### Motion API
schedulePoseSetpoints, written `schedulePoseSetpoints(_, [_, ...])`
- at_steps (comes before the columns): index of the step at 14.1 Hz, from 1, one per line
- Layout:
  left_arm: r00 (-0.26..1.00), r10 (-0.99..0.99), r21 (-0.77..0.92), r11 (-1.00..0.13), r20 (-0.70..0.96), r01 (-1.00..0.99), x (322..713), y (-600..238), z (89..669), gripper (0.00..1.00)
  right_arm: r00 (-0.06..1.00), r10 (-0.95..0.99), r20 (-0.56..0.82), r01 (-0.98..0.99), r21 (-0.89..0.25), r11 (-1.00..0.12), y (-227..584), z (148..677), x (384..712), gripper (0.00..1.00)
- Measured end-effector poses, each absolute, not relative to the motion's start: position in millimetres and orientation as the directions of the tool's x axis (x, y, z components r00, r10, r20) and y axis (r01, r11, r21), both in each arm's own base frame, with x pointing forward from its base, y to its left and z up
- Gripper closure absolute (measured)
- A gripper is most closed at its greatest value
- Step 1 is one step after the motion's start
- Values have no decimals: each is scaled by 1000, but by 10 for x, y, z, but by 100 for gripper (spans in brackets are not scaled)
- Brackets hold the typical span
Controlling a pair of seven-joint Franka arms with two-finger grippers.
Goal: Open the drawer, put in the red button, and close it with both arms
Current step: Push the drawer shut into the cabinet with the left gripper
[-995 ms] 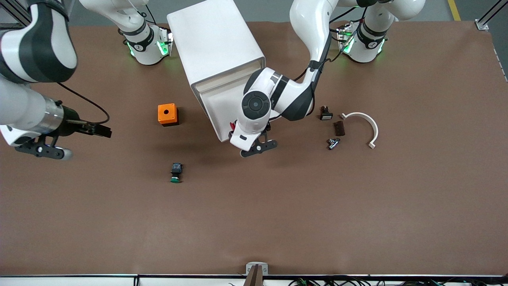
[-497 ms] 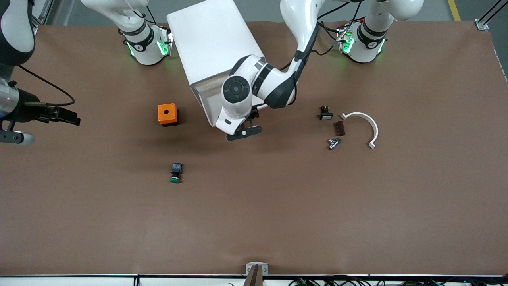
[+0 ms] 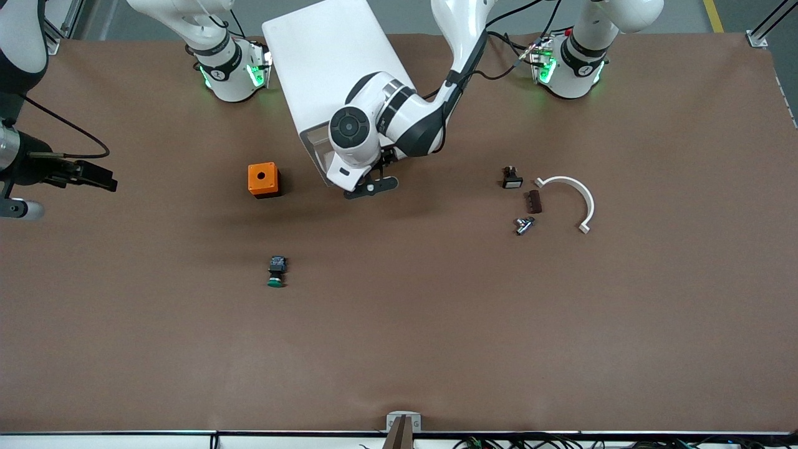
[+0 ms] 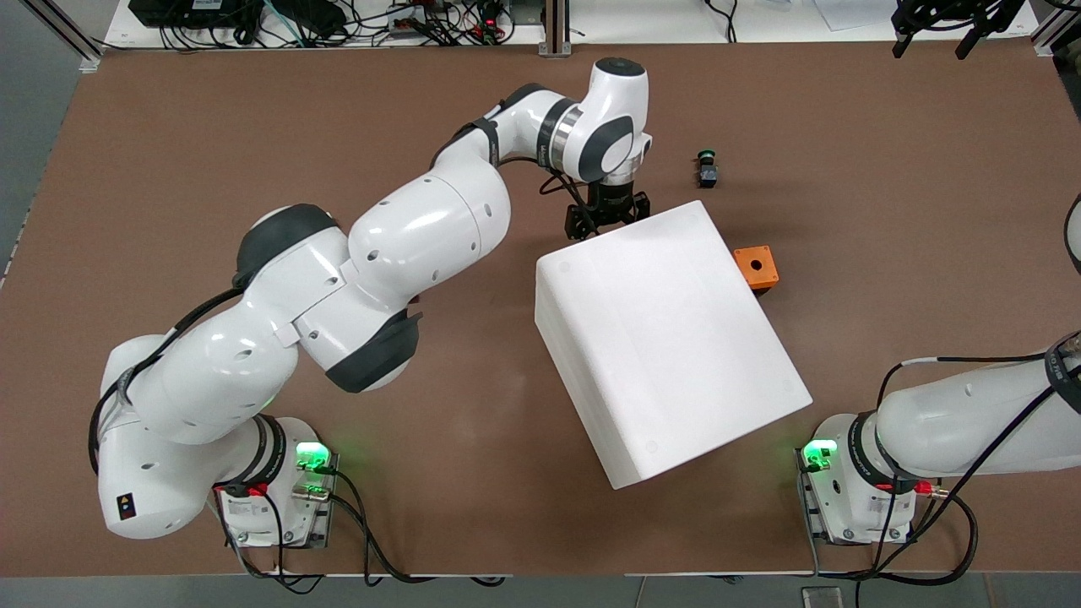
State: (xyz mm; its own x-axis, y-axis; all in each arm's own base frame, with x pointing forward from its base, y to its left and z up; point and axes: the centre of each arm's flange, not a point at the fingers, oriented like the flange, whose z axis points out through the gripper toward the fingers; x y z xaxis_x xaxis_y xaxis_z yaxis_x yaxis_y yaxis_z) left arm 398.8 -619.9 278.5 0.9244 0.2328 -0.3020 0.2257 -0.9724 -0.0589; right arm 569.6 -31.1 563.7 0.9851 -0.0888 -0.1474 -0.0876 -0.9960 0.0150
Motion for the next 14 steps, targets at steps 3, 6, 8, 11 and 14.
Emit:
schedulePoseSetpoints(3, [904, 264, -62, -964, -336, 258, 3893, -6259, 2751, 0, 984, -90, -152, -88, 15, -996, -317, 5621, 5692, 0])
schedulePoseSetpoints(6, [883, 290, -57, -955, -368, 290, 3856, -6287, 2741, 0, 985, -79, -154, -78, 13, -997, -319, 5612, 5690, 0])
schedulePoseSetpoints(8, [869, 305, -53, -950, -389, 309, 3838, -6301, 2737, 0, 986, -61, -153, -60, 10, -998, -324, 5614, 5692, 0])
schedulePoseSetpoints(11, [849, 311, -44, -945, -427, 324, 3787, -6335, 2715, 0, 989, -36, -143, -35, 7, -999, -337, 5621, 5703, 0])
schedulePoseSetpoints(14, [839, 318, -46, -942, -441, 333, 3799, -6319, 2704, 0, 991, -11, -133, -11, 6, -1000, -347, 5635, 5714, 0])
